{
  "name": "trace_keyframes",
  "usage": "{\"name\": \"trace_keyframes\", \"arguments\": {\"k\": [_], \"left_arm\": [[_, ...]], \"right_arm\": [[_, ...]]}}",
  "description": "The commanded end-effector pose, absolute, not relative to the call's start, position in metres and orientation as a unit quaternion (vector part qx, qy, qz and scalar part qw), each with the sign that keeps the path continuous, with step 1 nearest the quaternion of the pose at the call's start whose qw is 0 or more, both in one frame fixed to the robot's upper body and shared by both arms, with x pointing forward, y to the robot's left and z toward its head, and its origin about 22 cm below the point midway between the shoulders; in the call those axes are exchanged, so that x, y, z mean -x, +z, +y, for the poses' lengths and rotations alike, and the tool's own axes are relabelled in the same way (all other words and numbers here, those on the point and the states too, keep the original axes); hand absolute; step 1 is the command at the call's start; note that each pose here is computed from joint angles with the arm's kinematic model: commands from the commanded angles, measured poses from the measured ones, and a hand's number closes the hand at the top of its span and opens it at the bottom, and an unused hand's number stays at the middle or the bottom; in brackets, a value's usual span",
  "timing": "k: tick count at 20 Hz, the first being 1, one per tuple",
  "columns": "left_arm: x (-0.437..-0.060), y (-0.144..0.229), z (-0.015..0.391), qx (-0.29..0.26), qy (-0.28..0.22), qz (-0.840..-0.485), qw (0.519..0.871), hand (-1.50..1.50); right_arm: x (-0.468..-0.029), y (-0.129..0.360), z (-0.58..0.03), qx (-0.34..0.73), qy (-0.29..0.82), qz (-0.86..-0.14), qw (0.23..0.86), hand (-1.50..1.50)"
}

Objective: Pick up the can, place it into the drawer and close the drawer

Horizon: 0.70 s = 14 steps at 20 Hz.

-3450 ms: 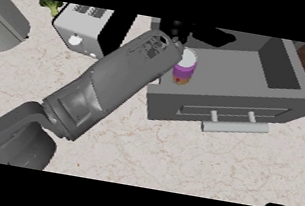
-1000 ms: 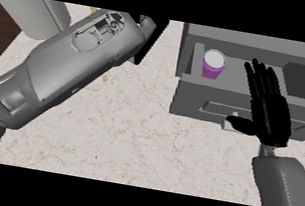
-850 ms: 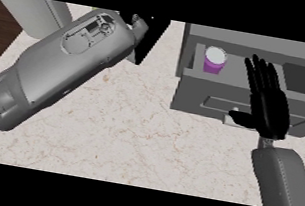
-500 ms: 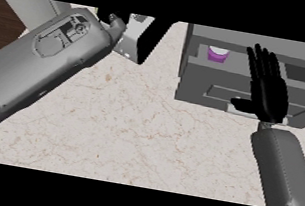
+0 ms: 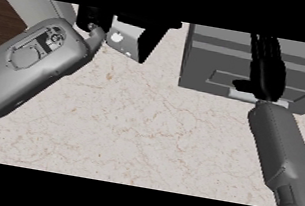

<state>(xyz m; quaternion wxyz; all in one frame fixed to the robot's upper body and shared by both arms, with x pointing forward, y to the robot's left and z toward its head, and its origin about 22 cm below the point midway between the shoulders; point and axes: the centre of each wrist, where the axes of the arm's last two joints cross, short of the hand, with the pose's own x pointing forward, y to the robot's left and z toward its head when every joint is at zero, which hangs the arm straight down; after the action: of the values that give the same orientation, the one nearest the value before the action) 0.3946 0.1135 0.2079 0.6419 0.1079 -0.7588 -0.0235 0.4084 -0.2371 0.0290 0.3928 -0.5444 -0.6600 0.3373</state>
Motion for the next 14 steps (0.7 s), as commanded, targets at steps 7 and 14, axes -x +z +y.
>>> {"name": "trace_keyframes", "arguments": {"k": [7, 14], "left_arm": [[-0.376, 0.183, 0.132, -0.112, -0.028, -0.758, 0.642, -1.5], [-0.363, 0.184, 0.142, -0.1, -0.039, -0.761, 0.64, -1.5]], "right_arm": [[-0.442, 0.052, -0.207, 0.542, 0.327, -0.668, 0.39, -1.5], [-0.455, 0.079, -0.22, 0.552, 0.314, -0.662, 0.399, -1.5]]}}
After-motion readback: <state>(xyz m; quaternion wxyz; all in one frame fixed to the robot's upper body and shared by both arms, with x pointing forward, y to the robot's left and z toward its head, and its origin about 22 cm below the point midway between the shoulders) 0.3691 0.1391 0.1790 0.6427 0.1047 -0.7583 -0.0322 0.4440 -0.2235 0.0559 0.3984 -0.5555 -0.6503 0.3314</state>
